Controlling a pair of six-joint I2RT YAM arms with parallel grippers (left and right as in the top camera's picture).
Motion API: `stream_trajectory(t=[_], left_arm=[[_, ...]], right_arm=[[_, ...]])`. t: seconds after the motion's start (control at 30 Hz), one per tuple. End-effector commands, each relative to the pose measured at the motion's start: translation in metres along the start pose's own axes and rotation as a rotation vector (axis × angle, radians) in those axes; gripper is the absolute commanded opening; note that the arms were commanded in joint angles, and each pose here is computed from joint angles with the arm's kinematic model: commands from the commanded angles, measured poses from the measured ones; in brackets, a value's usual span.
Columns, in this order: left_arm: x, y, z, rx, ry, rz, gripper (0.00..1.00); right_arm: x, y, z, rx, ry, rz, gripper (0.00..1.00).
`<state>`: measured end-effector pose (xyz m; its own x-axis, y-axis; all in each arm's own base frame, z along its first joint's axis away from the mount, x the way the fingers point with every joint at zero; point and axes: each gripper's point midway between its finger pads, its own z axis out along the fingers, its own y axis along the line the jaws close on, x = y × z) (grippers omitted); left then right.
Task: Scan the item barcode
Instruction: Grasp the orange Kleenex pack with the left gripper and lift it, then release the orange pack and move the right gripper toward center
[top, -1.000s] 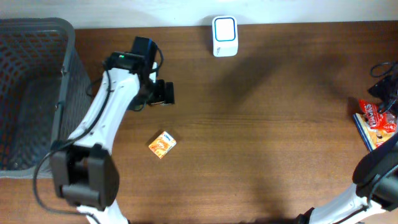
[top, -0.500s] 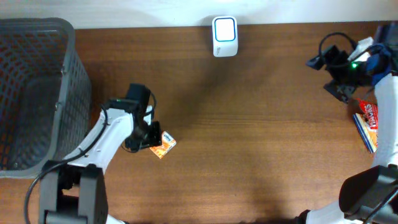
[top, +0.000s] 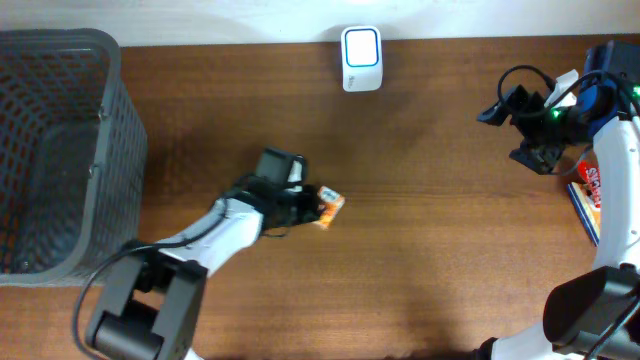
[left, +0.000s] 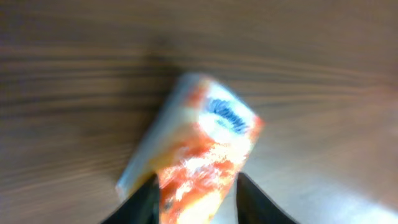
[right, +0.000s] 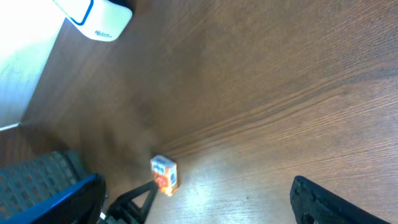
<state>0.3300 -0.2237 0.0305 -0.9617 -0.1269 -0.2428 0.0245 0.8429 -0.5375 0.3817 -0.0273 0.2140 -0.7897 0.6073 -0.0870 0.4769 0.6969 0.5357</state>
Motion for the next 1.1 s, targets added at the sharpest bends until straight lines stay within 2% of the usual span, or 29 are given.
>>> stream_trajectory(t=[0.0,0.1,0.17,0.23,0.27,0.3,0.43,0.6,0.7,0.83,0.9,0.97,1.07], left_arm=[[0.015,-0.052,0.015,0.127,0.003,0.105,0.48],[-0.005,-0.066,0.001,0.126,-0.018,0.151,0.51],[-0.031,-0.046,-0.024,0.016,-0.051,0.128,0.5],[-0.052,-0.005,-0.046,-0.166,-0.096,0.053,0.42],[-0.054,0.022,-0.055,-0.269,-0.098,0.01,0.35],[-0.044,0.034,-0.054,-0.295,-0.053,-0.017,0.28],[-0.008,0.026,-0.016,-0.218,0.106,-0.017,0.22],[0.01,-0.003,0.028,-0.109,0.159,0.025,0.11],[0.024,-0.012,0.042,-0.107,0.184,-0.033,0.1],[0.039,-0.091,0.061,0.19,0.207,0.093,0.14],[0.04,-0.148,0.059,0.372,0.139,0.227,0.26],[0.026,-0.166,0.053,0.419,0.087,0.274,0.31],[-0.009,-0.142,0.037,0.326,0.059,0.263,0.32]], right_arm=[[0.008,-0.003,0.001,0.02,0.028,-0.037,0.95],[0.013,-0.005,0.001,0.029,0.05,-0.028,0.95],[0.015,-0.003,0.002,0.028,0.054,-0.074,0.95],[0.017,-0.002,0.004,0.04,0.056,-0.1,0.95],[0.017,-0.002,0.006,0.068,0.049,-0.116,0.95],[0.018,-0.002,0.008,0.085,0.047,-0.128,0.95],[0.019,0.009,0.014,0.084,0.037,-0.174,0.95],[0.022,0.013,0.017,0.081,0.04,-0.188,0.95],[0.023,0.012,0.017,0.083,0.046,-0.185,0.95],[0.027,0.01,0.016,0.09,0.063,-0.177,0.95],[0.033,0.007,0.015,0.101,0.087,-0.165,0.95],[0.039,0.004,0.015,0.11,0.114,-0.2,0.95],[0.05,0.004,0.016,0.13,0.153,-0.266,0.94]])
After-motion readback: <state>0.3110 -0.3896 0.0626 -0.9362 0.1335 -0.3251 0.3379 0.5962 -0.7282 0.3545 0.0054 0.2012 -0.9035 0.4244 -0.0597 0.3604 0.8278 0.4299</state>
